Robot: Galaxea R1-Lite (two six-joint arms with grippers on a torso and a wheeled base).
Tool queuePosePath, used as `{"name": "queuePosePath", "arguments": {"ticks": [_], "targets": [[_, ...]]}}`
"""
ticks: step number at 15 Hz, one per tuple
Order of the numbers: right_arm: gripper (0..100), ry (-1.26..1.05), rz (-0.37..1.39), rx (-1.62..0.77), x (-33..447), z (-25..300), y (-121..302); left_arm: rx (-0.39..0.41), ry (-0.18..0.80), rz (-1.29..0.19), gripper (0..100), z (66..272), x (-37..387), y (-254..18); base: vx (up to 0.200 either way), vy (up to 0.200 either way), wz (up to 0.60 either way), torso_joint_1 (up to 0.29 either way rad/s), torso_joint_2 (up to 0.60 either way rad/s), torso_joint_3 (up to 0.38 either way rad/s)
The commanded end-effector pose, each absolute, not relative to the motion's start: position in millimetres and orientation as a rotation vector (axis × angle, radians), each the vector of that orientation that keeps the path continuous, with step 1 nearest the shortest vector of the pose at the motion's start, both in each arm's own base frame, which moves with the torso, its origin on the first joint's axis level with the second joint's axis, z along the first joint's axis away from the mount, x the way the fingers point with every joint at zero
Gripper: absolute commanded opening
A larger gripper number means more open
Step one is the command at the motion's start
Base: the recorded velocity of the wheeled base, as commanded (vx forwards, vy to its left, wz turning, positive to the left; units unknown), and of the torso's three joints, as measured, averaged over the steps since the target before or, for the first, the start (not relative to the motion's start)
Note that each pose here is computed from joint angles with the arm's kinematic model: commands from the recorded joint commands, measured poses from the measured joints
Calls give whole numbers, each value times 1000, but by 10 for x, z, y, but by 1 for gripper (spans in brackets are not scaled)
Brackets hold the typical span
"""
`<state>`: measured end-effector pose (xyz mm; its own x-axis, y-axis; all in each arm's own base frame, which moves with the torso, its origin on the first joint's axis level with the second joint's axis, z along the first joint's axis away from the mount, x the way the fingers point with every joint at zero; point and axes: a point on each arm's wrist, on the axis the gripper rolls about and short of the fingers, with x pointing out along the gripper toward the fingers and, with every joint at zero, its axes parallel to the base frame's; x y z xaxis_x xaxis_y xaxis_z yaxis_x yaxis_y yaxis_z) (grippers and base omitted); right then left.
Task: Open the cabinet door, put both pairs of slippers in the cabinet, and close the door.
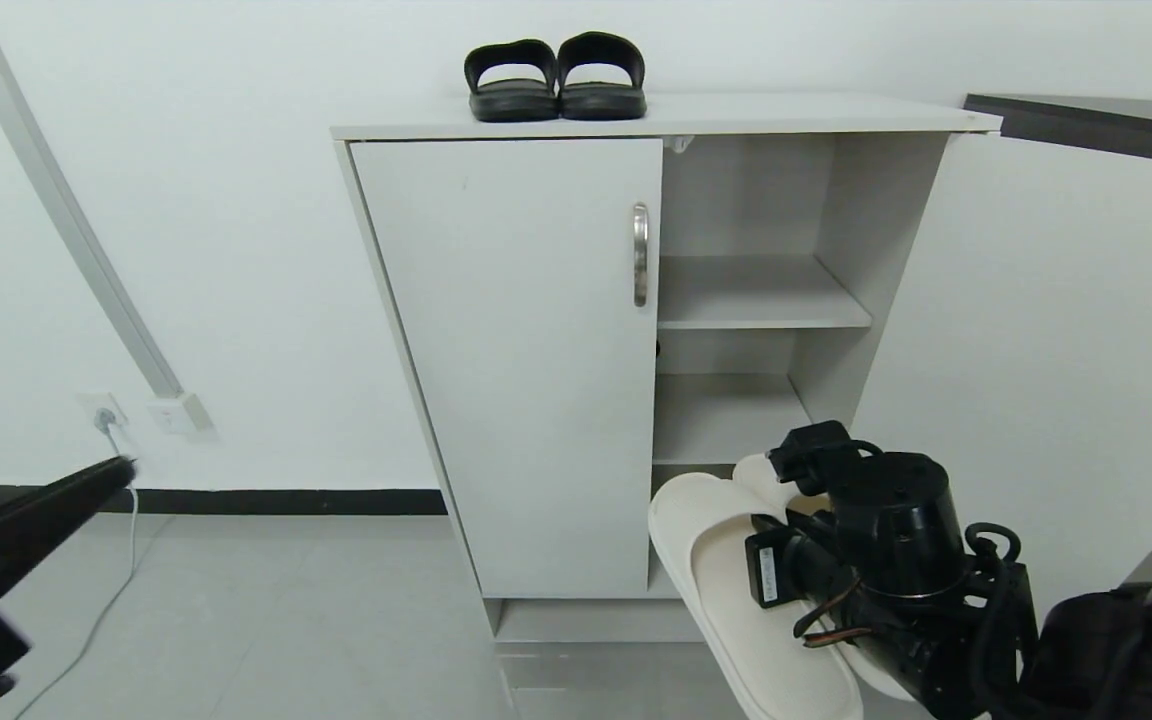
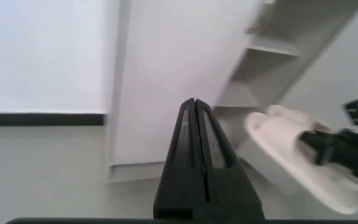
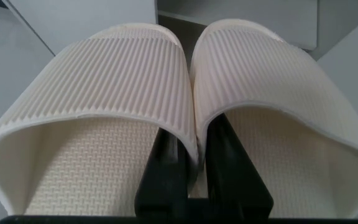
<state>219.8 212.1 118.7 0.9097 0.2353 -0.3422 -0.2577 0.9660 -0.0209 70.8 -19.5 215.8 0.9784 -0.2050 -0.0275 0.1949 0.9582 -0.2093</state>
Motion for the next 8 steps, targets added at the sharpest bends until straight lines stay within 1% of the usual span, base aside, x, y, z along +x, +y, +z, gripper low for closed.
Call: {"name": "queuePosePath", "arguments": {"ticks": [1,2,4,6,8], "targets": [[0,351,254,-72,2221,1151,2145,-176,-33,134,0,1581,-22,49,0,0,0,0,0,0],[0,352,252,-74,2238,1140,2162,-177,-42,166,0,1401,-122,56,0,0,0,0,0,0],[0,347,256,-70,2240,1151,2178,-177,-56,206,0,1153,-244,52,0,0,0,0,0,0],[0,344,249,-76,2216,1148,2196,-177,-44,241,0,950,-292,49,0,0,0,0,0,0],[0,341,247,-81,2185,1145,2222,-179,-13,267,0,825,-260,55,0,0,0,0,0,0]]}}
